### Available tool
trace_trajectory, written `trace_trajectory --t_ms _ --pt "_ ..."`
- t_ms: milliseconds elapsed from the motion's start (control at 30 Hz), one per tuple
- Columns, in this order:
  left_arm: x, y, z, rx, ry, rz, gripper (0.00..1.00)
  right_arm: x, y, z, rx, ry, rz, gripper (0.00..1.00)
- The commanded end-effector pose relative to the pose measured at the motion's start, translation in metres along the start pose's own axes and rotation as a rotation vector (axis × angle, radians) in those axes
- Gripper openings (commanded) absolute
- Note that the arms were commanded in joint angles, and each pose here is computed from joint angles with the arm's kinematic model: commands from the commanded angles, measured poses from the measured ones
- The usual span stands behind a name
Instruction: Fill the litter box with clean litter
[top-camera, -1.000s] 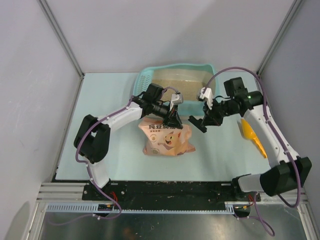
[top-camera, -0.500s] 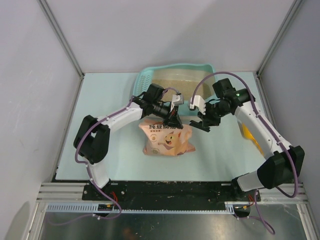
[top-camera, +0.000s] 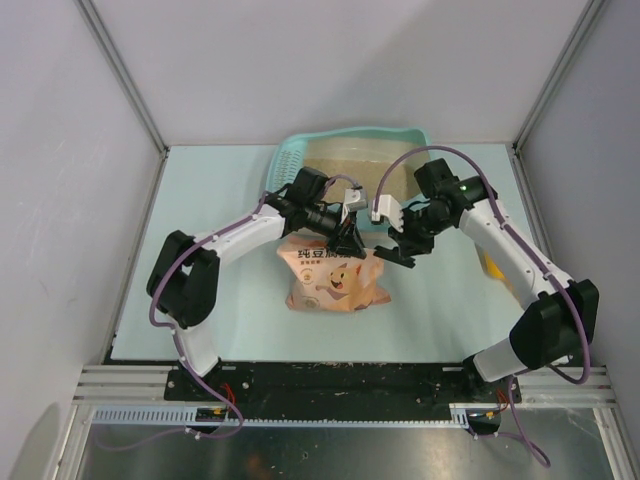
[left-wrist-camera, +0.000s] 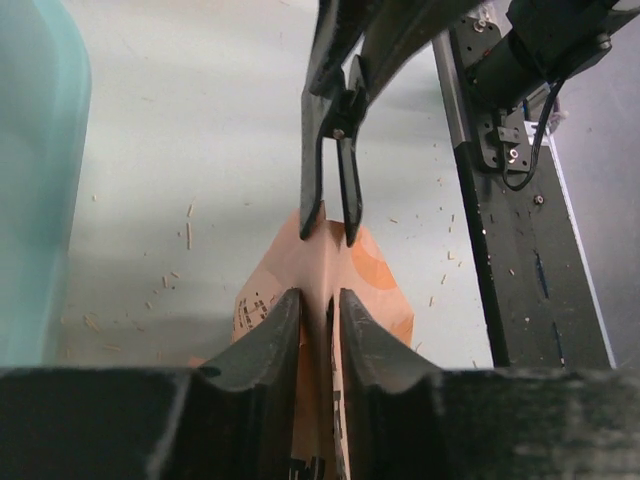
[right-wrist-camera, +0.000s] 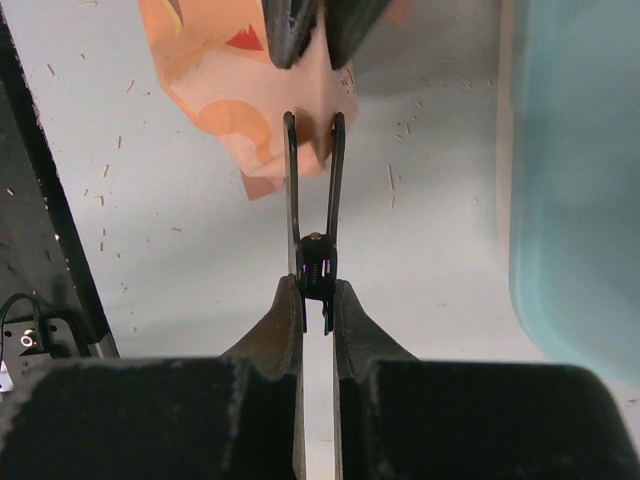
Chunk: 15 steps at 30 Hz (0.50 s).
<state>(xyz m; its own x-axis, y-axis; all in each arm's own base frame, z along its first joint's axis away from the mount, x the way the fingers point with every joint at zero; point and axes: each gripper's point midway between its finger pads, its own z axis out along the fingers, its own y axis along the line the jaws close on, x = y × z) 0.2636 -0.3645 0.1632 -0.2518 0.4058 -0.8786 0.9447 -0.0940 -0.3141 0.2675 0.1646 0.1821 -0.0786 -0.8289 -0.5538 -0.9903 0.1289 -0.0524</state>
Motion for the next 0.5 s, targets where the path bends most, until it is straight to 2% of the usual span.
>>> trace_trajectory --t_ms 0,167,467 --pt "-0.025 -0.013 -0.01 -0.009 -0.038 0.083 0.3 -0.019 -0.004 0.0 0.023 -0.009 -0.053 0.0" --pt "-0.025 -0.011 -0.033 -0.051 -0.06 0.077 0.33 -0.027 -0.011 0.0 0.065 0.031 -0.089 0.0" --pt "0.007 -0.022 -0.074 -0.113 -0.064 0.021 0.34 -0.046 -0.015 -0.002 0.078 0.103 -0.146 0.0"
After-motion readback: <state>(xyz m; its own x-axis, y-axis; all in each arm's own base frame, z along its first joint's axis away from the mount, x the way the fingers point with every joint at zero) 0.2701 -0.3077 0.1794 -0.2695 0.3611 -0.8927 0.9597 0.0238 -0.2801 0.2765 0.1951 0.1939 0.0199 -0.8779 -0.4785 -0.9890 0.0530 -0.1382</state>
